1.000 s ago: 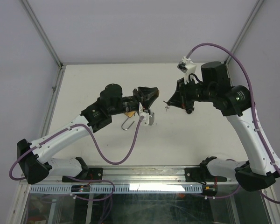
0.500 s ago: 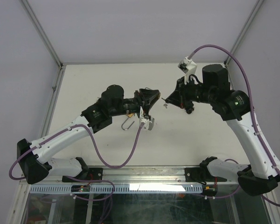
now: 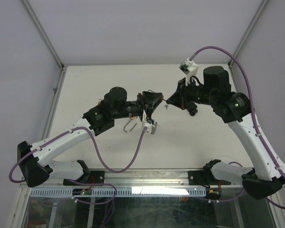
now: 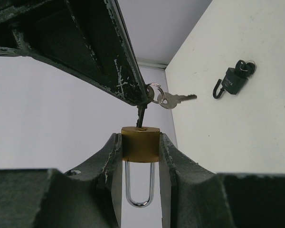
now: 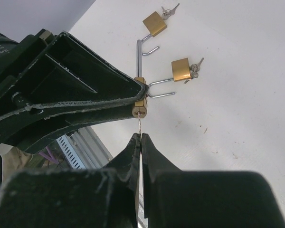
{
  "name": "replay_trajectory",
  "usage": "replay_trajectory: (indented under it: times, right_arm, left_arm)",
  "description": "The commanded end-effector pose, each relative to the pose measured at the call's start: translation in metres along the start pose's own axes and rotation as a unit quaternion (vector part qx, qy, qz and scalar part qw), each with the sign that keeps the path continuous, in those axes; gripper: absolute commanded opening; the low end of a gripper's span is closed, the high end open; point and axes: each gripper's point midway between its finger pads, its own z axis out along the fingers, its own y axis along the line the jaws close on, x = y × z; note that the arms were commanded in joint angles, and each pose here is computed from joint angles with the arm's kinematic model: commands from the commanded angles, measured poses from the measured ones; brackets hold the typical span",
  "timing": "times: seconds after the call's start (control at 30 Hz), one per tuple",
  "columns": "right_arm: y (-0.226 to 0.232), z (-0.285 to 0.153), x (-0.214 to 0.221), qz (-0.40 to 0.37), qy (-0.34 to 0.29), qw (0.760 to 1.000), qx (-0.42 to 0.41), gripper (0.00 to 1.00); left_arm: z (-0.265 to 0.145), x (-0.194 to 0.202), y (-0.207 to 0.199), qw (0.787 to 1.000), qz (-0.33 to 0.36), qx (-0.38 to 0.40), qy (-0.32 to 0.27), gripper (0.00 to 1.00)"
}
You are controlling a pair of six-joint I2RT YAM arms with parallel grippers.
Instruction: Unlock with the key
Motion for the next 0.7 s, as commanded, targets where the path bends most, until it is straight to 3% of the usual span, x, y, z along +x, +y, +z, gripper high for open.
replay_trajectory:
  times: [0.0, 0.67]
  right_arm:
    - [0.008, -0.004, -0.019, -0.019, -0.041, 0.999, -0.010, 0.00]
    - [0.007, 0.001, -0.007, -0.010, -0.022, 1.000, -0.018, 0.00]
  left_arm:
    - [-0.007, -0.022, 0.032, 0.998, 0.035, -0.037, -0.029, 0.00]
    - [-0.007, -0.020, 0.034, 0.997, 0.054, -0.043, -0.021, 0.00]
